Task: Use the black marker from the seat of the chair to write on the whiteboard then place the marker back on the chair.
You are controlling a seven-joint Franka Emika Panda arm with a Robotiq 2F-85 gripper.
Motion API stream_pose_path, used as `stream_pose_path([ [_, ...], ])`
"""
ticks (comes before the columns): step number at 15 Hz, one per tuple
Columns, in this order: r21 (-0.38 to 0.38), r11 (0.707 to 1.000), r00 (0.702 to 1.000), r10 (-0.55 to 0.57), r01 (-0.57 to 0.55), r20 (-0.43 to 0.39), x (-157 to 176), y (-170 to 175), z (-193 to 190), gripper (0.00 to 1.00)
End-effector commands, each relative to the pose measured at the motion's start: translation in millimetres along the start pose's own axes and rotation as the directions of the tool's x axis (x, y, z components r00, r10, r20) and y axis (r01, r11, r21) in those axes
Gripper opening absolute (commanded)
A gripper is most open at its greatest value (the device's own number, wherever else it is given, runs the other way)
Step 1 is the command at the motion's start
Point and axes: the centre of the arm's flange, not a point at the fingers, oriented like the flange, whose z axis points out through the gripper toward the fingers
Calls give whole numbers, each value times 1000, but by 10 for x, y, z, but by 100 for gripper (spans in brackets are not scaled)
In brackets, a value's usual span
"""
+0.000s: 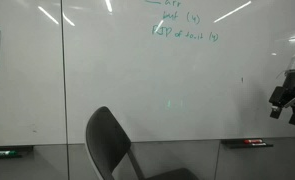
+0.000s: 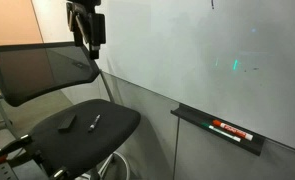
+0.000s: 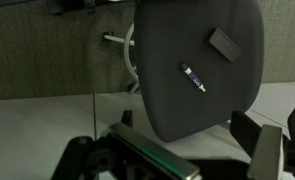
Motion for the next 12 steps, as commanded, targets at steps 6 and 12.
stream_pose_path([
  [6,-14,999,999,-34,34,-8,23,-79,142,100],
  [12,-153,968,975,-211,197,-77,322,-583,1199,100],
])
